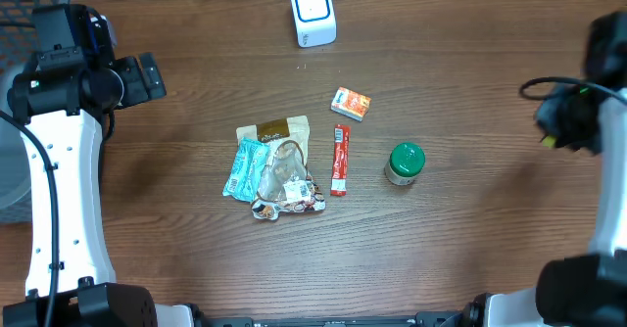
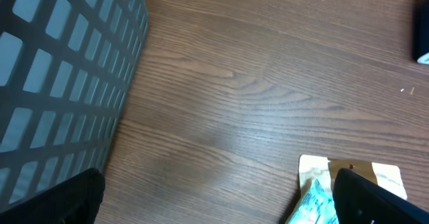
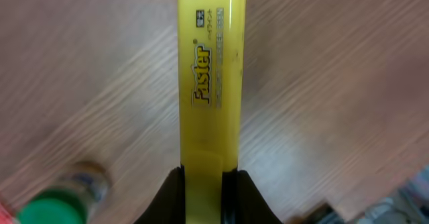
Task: Scan the item barcode
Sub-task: 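Carry the highlighter to the right side of the table, then lower the highlighter onto the table and open the right gripper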
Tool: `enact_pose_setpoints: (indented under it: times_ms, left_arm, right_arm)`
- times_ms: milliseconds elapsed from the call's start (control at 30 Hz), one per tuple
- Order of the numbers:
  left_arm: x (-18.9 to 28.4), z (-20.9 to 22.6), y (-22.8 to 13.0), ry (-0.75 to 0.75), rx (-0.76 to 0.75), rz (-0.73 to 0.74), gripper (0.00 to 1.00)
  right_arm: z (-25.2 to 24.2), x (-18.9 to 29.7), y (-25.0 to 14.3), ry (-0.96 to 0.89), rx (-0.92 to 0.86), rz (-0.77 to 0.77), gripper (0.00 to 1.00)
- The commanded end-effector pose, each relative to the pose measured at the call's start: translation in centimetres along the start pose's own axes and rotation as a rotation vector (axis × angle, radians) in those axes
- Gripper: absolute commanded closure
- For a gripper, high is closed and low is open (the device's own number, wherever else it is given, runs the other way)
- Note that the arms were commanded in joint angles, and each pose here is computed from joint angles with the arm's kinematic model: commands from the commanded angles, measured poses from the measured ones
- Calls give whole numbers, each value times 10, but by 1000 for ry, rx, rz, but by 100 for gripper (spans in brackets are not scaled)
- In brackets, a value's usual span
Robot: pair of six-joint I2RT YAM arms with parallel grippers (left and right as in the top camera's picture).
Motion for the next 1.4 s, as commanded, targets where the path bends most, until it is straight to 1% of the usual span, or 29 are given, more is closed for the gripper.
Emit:
enact_pose_setpoints:
  times_ms: [0, 67, 133, 267, 333, 400, 467, 500, 533, 567, 667, 733, 800, 933, 967, 1000, 1100, 1367]
  left_arm:
    - [0, -2, 3, -10, 12, -3, 0]
    - [0, -2, 3, -10, 12, -3, 0]
    - [0, -2, 3, -10, 12, -3, 0]
    - [0, -2, 3, -10, 12, -3, 0]
    - [0, -2, 3, -10, 12, -3, 0]
    - [0, -2, 3, -10, 12, -3, 0]
    - [0, -2, 3, -10, 12, -3, 0]
    - [0, -2, 3, -10, 12, -3, 0]
    - [0, -2, 3, -10, 12, -3, 0]
    - [0, -2, 3, -10, 12, -3, 0]
    - [0, -2, 3, -10, 12, -3, 0]
    - [0, -2, 3, -10, 12, -3, 0]
    - [0, -2, 3, -10, 12, -3, 0]
    - [0, -2, 3, -10, 12, -3, 0]
    - [0, -2, 3, -10, 12, -3, 0]
    - [0, -2, 3, -10, 12, -3, 0]
    - [0, -2, 3, -10, 12, -3, 0]
    - [0, -2, 3, -10, 12, -3, 0]
  right_arm:
    - [0, -44, -19, -27, -11, 70, 88]
    - [3, -72, -27, -25, -15, 81, 84]
    - [10, -90, -32, 13, -23, 84, 81]
    - [14, -113, -33, 29, -29, 47, 80]
    - [14, -121, -34, 31, -30, 38, 74]
    - [15, -126, -35, 32, -31, 29, 69]
    - [15, -131, -36, 35, -32, 23, 60]
    - [16, -132, -36, 36, -33, 20, 48]
    - [16, -133, -36, 37, -33, 21, 31]
    - [16, -133, -37, 41, -33, 22, 20]
    - [29, -132, -40, 119, -31, 49, 11]
    - [43, -129, -46, 212, 8, 82, 10]
    - [50, -126, -49, 261, 22, 100, 14]
    - [56, -111, -46, 309, 21, 111, 14]
    - [58, -105, -43, 323, 21, 105, 11]
    - [59, -100, -41, 337, 21, 98, 0]
    - [66, -95, -34, 374, 22, 73, 0]
    - [70, -94, -22, 392, 24, 19, 0]
Point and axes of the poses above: each gripper's point midway between its finger pads, its own x axis back along the fingers, its own z axis along the line the jaws close on, y = z × x, the point moved 2 cm from there along x, back along the fingers, and after that the axes turned 4 degrees about x, right-handed, at the moved point
